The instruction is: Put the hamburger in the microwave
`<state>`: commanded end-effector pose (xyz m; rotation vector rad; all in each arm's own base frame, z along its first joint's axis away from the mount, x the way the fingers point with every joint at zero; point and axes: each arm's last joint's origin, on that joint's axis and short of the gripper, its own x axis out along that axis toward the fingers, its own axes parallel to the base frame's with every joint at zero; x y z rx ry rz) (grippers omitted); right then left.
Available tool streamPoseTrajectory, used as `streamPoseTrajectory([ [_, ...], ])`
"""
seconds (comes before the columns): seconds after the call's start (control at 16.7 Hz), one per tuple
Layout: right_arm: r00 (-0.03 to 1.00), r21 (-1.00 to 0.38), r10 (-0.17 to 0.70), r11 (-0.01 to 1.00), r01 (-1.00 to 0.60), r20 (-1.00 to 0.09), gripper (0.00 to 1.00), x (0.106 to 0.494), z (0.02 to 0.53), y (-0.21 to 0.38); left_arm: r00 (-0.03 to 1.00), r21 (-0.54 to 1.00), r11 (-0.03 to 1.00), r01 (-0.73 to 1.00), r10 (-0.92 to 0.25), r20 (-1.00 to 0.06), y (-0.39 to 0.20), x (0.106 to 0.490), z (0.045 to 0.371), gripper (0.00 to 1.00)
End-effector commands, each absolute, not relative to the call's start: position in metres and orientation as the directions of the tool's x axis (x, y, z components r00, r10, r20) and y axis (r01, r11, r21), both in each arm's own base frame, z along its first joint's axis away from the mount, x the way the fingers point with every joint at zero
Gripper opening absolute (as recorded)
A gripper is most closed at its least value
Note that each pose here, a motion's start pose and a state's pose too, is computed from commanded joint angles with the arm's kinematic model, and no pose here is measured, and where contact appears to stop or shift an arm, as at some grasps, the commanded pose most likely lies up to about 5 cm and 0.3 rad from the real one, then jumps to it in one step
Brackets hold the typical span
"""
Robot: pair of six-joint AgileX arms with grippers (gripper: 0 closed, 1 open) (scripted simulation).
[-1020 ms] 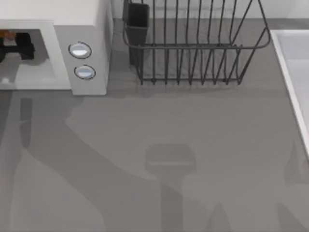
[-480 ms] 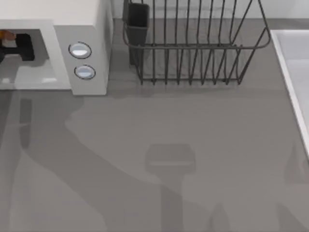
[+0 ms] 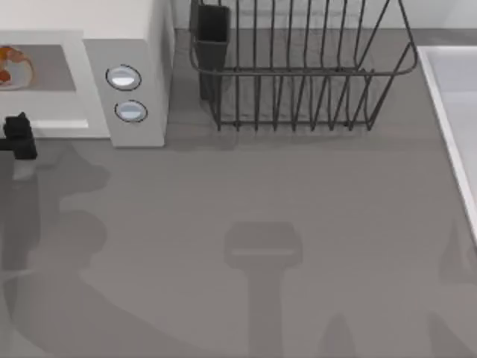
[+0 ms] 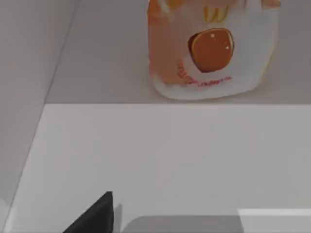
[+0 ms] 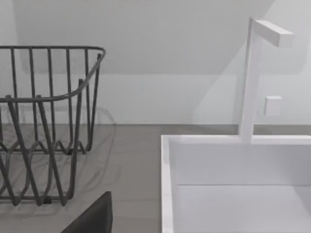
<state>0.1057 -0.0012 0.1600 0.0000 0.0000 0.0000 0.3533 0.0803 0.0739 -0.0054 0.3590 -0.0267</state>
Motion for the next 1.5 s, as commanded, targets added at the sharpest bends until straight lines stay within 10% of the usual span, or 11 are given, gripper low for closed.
streamPoseTrajectory([
  [0.42, 1.000, 0.000, 0.000, 1.000, 0.000, 0.000, 1.00, 0.106, 0.160, -0.001, 0.943, -0.005, 1.000, 0.018, -0.018, -0.333, 0.077, 0.274, 0.077, 1.00],
  [1.5, 1.000, 0.000, 0.000, 1.000, 0.000, 0.000, 1.00, 0.106, 0.160, -0.001, 0.940, -0.007, 1.000, 0.021, -0.022, -0.340, 0.076, 0.275, 0.173, 1.00],
])
